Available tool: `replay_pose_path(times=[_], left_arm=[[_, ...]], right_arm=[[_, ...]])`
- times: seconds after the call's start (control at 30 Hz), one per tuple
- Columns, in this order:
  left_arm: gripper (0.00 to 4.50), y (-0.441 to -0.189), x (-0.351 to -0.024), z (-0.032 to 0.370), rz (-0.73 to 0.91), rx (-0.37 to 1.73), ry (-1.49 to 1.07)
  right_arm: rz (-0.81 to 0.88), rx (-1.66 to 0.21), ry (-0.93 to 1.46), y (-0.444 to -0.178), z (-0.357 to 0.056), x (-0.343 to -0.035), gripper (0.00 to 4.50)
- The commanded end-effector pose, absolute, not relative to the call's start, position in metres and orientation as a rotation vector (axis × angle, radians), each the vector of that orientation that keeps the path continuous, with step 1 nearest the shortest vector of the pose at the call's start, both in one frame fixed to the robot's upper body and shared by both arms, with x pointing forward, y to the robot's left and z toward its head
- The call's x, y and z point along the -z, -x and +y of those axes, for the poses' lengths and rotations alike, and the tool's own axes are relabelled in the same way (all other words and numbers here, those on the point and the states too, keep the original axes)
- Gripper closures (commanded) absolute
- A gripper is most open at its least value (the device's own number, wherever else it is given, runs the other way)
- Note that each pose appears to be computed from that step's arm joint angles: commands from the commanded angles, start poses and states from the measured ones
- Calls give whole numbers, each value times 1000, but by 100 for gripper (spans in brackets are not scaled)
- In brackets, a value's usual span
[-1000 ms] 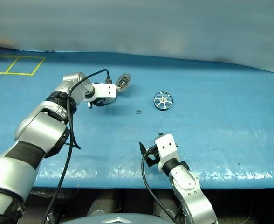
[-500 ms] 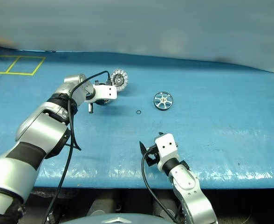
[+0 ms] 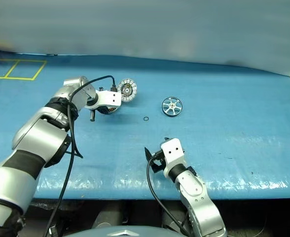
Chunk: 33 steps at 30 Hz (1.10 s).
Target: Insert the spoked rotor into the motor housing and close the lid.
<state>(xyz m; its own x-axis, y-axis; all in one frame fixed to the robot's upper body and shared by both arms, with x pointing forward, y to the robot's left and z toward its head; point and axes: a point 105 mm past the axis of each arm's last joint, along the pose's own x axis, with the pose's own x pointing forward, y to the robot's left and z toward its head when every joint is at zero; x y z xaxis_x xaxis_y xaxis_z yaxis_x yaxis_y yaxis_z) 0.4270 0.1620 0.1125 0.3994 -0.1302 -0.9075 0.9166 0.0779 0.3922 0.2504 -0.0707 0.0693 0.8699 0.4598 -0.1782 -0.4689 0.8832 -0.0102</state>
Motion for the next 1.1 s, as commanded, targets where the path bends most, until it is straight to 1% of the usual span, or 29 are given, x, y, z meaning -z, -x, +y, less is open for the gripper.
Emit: replay_pose_path(times=[0.03, 0.23, 0.6, 0.73, 0.87, 1.0, 1.1], left_arm=[[448, -424, -113, 155, 806, 987, -1189], [448, -418, -116, 140, 791, 1083, -1125], [448, -404, -122, 125, 763, 1232, -1096], [448, -404, -132, 117, 700, 1251, -1108], [448, -403, -144, 117, 682, 1246, -1092], [354, -401, -151, 119, 673, 1247, -1085], [249, -405, -159, 114, 627, 1219, -1063]], right_arm=[[118, -505, 42, -253, -66, -81, 0], [113, -520, 35, -257, -63, -80, 0], [109, -548, 29, -260, -58, -79, 0], [106, -560, 29, -261, -55, -79, 0], [105, -563, 29, -262, -54, -79, 0], [110, -568, 24, -262, -52, -76, 0], [113, -575, 20, -262, -50, -74, 0]])
